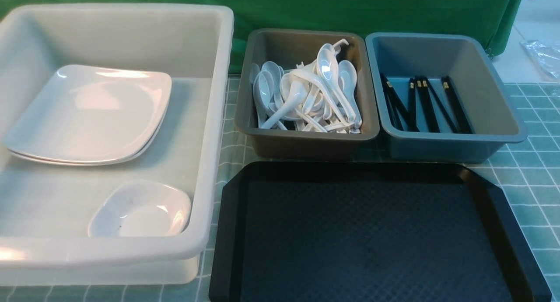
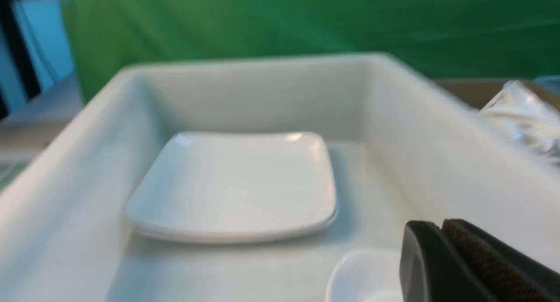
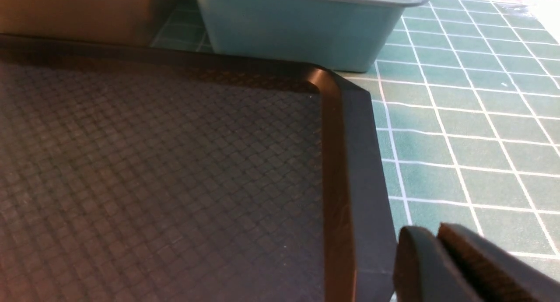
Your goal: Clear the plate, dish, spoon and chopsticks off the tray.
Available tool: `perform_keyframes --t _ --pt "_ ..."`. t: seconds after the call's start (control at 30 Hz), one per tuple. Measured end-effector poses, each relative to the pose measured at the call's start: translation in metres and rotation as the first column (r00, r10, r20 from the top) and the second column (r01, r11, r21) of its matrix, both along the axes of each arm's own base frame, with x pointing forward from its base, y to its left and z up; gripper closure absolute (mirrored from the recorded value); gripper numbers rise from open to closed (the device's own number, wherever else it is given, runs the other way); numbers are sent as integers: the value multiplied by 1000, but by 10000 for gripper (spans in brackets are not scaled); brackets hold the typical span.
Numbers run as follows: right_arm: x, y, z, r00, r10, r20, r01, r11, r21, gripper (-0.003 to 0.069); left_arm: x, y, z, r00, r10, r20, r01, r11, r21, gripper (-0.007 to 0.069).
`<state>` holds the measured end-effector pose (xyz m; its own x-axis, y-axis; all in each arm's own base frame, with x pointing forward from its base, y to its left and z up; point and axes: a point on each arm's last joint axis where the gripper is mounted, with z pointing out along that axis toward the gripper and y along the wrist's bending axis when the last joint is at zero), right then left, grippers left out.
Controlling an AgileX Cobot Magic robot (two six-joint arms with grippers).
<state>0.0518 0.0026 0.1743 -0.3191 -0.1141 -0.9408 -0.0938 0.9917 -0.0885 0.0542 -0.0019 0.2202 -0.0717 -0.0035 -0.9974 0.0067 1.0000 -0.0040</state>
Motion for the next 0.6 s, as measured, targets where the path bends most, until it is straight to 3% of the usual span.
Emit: perform_keyframes --t 0.17,0.6 --pt "0 0 0 1000 0 -1 0 1000 0 556 1 0 -33 993 19 -116 -31 994 -102 609" --pt "0 0 0 1000 0 -2 0 1000 0 519 1 1 -35 991 25 -133 -34 997 -66 609"
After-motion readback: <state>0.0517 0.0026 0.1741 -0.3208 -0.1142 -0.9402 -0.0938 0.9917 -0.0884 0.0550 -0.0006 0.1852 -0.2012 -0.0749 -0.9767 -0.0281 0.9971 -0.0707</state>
